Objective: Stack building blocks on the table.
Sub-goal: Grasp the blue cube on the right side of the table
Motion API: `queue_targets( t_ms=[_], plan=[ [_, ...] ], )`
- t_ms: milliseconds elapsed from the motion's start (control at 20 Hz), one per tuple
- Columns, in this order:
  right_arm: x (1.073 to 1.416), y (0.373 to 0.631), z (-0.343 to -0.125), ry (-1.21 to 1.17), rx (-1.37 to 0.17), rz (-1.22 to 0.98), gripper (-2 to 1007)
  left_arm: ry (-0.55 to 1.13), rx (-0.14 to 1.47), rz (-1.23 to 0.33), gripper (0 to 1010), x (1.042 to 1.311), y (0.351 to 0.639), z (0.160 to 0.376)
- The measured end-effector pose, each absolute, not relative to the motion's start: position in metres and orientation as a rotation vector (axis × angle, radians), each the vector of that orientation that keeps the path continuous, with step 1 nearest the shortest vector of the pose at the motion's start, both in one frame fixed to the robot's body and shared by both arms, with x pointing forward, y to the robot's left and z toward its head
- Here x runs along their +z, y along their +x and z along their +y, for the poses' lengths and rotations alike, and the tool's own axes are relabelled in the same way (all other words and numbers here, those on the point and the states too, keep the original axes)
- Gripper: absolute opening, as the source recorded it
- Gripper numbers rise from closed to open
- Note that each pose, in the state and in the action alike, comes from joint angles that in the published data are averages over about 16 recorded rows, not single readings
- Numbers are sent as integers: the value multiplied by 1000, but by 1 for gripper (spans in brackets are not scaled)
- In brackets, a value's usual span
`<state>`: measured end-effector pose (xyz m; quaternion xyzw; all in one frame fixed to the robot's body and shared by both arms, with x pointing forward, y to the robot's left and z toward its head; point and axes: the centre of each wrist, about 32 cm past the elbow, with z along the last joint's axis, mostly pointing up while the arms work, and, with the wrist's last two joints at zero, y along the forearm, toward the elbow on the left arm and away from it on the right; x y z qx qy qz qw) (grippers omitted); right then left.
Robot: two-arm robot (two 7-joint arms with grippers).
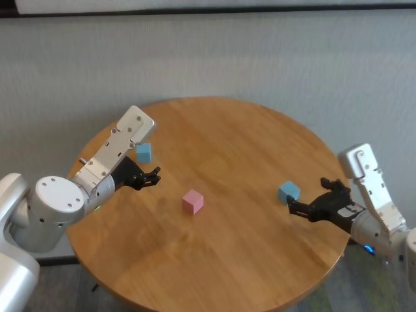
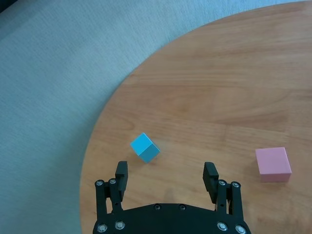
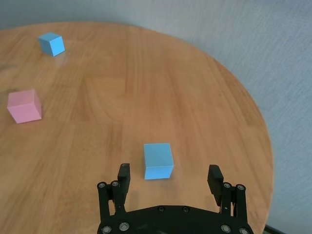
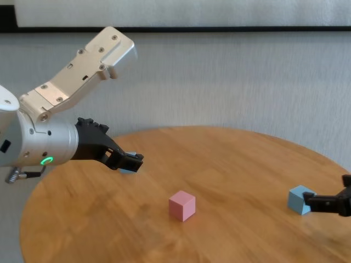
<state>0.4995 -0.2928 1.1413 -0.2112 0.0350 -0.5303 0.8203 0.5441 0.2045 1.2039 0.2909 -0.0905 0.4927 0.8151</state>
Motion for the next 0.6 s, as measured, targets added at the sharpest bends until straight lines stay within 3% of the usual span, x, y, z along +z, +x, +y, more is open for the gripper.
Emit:
queue_targets(
  t_ms=[600],
  plan=[
    [1131,515,-279,-478,-1109,72,1005,620,1050,-193,1000,1204,544,204]
  ],
)
